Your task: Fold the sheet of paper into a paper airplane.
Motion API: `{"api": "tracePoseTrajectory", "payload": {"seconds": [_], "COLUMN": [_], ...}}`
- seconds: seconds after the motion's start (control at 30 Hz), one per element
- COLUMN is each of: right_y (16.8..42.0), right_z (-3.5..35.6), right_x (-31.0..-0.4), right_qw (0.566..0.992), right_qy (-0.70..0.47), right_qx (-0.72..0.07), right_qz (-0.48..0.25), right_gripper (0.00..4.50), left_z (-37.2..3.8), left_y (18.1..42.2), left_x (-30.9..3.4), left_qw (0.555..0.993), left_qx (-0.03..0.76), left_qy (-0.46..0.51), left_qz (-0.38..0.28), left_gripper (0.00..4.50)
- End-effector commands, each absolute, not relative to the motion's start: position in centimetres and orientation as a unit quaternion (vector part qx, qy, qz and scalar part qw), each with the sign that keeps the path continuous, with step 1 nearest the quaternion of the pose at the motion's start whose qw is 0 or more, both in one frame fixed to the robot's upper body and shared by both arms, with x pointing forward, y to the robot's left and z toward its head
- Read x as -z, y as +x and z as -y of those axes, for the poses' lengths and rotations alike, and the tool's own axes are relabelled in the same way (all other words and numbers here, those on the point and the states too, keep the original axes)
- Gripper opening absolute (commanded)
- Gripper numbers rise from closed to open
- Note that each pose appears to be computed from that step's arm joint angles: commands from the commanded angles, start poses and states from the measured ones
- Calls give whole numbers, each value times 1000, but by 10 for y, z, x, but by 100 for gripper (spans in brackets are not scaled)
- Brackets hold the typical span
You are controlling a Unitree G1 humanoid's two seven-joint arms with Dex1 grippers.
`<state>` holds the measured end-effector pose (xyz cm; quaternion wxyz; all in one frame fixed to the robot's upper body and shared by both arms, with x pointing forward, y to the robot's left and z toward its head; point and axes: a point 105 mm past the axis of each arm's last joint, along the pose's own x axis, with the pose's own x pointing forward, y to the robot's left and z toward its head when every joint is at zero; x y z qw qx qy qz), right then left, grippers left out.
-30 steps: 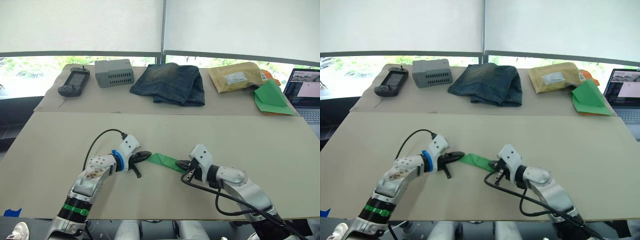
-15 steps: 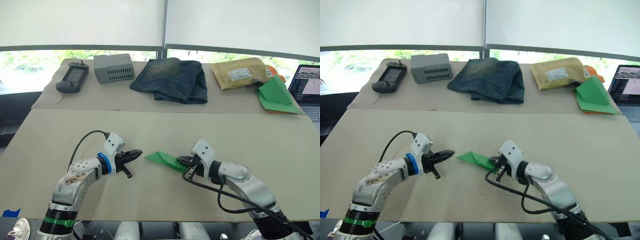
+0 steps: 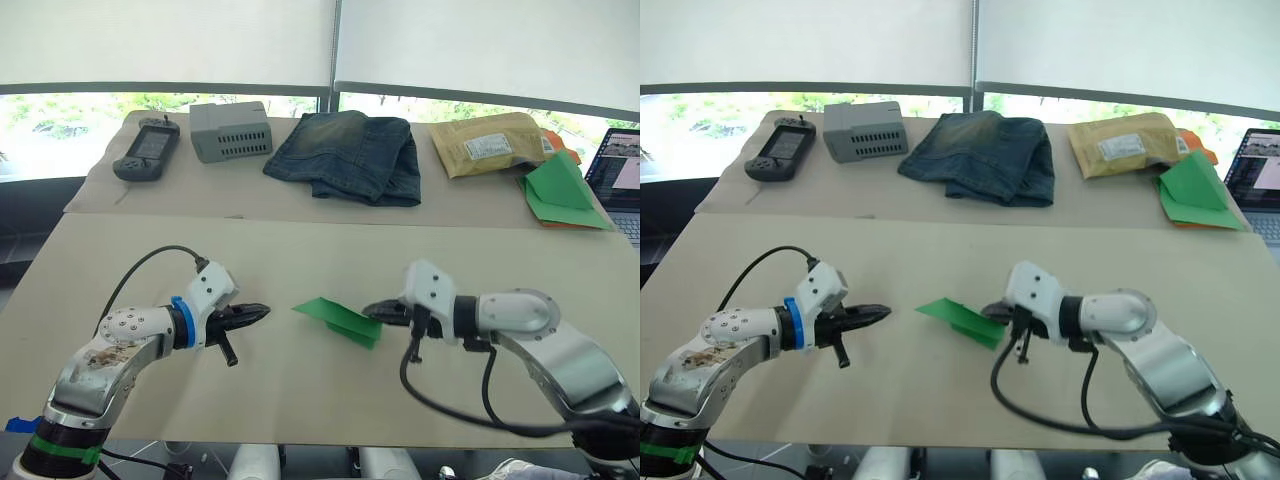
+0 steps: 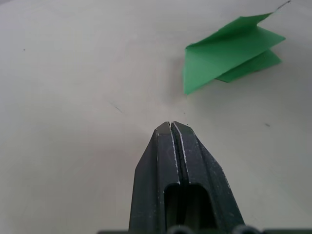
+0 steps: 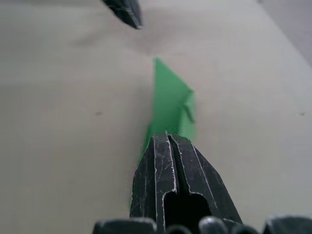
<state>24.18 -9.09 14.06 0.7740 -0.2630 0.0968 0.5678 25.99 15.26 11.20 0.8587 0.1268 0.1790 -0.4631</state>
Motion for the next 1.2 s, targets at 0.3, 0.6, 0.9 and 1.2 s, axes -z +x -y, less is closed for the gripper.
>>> {"api": "tracePoseTrajectory", "payload": {"seconds": [0.3,0.6,0.9,1.2], "right_y": [256,284,313,326], "right_z": [71,70,79,82], "right_x": [-115,-123,-135,-164], "right_qw": [804,825,842,827], "right_qy": [-281,-275,-208,-214], "right_qx": [-516,-486,-484,-513], "right_qz": [-92,-84,-114,-79], "right_gripper": [295,295,295,295], "left_z": [-150,-140,-131,-128], "left_y": [256,261,263,267], "left_x": [-116,-115,-112,-112], "left_qw": [858,862,867,871], "left_qx": [463,461,458,452], "left_qy": [137,133,122,120], "left_qz": [-176,-164,-154,-148], "left_gripper": [0,0,0,0]}}
